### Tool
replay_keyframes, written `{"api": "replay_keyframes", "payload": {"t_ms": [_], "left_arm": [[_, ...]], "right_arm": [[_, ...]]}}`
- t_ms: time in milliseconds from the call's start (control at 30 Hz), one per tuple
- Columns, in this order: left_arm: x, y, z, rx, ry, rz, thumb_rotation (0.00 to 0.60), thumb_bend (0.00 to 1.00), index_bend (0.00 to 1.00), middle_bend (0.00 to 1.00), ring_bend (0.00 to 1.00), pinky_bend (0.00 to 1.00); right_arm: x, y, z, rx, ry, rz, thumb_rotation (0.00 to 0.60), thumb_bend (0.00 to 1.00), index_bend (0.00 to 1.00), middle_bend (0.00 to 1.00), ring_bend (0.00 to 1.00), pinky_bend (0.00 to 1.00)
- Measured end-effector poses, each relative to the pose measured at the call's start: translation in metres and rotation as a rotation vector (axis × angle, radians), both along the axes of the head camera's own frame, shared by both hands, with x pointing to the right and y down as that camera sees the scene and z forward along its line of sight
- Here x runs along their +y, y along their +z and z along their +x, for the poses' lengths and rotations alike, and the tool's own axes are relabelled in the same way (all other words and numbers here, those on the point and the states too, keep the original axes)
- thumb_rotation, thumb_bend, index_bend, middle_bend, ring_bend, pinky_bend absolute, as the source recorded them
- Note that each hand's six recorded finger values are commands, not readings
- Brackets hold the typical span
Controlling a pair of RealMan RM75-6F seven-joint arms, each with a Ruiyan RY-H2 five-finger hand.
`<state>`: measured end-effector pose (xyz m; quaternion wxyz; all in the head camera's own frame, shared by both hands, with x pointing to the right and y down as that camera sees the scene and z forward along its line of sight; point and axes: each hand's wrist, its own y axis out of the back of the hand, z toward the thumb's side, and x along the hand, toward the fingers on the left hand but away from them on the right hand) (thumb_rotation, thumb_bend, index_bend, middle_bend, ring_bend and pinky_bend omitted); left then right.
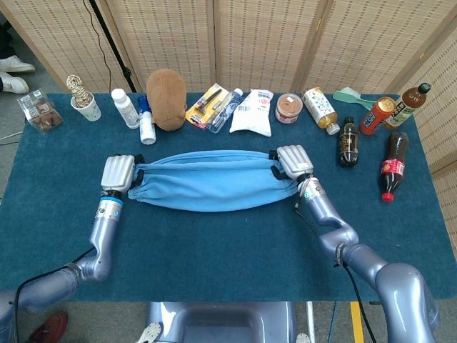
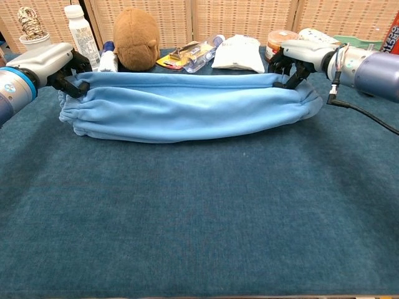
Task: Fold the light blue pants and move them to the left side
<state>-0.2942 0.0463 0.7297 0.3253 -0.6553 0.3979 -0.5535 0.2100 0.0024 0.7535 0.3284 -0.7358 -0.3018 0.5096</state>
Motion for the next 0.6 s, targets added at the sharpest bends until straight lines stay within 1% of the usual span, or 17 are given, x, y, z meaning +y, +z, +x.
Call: {"api": "replay_keyframes", "payload": {"t_ms": [33, 67, 100, 133, 167, 200, 267, 333, 433, 600], "left_arm": [[0.000, 0.001, 0.001, 0.001, -0.005, 0.000, 0.600, 0.46, 0.42, 0.14, 0.21, 0.24], [0.000, 0.002, 0.001, 0.004, -0.008, -0.001, 0.600, 0.45, 0.29, 0.05, 0.12, 0.19], [0.000, 0.003, 0.001, 0.006, -0.010, -0.003, 0.600, 0.45, 0.22, 0.02, 0.07, 0.16], [0.000, 0.005, 0.001, 0.006, -0.009, -0.010, 0.600, 0.44, 0.11, 0.00, 0.02, 0.12], [0.001, 0.006, 0.002, 0.005, -0.007, -0.016, 0.600, 0.44, 0.06, 0.00, 0.01, 0.10], [0.001, 0.007, 0.002, 0.004, -0.003, -0.023, 0.600, 0.43, 0.01, 0.00, 0.00, 0.08], [0.001, 0.007, 0.003, -0.002, 0.004, -0.028, 0.600, 0.43, 0.00, 0.00, 0.00, 0.05], [0.001, 0.005, 0.003, 0.002, 0.003, -0.022, 0.600, 0.43, 0.00, 0.00, 0.00, 0.03], [-0.001, 0.000, 0.002, 0.011, -0.006, -0.001, 0.600, 0.42, 0.00, 0.00, 0.00, 0.02], [-0.002, -0.013, 0.000, 0.039, -0.006, 0.023, 0.600, 0.41, 0.00, 0.00, 0.00, 0.01]], "right_arm": [[-0.001, 0.000, -0.002, -0.001, -0.003, 0.002, 0.600, 0.49, 0.30, 0.29, 0.24, 0.47], [-0.002, 0.000, -0.004, -0.004, -0.009, 0.005, 0.600, 0.24, 0.17, 0.16, 0.13, 0.37], [-0.001, 0.000, -0.005, -0.008, -0.011, 0.005, 0.600, 0.12, 0.11, 0.09, 0.07, 0.29], [-0.001, -0.001, -0.006, -0.012, -0.014, 0.003, 0.600, 0.02, 0.04, 0.02, 0.01, 0.20], [-0.001, -0.001, -0.006, -0.015, -0.018, -0.001, 0.600, 0.00, 0.00, 0.00, 0.00, 0.12], [-0.001, 0.000, -0.005, -0.015, -0.021, -0.003, 0.600, 0.00, 0.00, 0.00, 0.00, 0.08], [-0.002, -0.001, -0.004, -0.003, -0.032, 0.003, 0.600, 0.00, 0.00, 0.00, 0.00, 0.02], [-0.004, -0.004, -0.003, 0.015, -0.050, 0.021, 0.600, 0.00, 0.00, 0.00, 0.00, 0.00], [-0.009, -0.012, -0.004, 0.025, -0.067, 0.075, 0.600, 0.00, 0.00, 0.00, 0.00, 0.00], [-0.017, -0.041, -0.006, 0.016, -0.094, 0.221, 0.600, 0.00, 0.00, 0.00, 0.00, 0.00]]}}
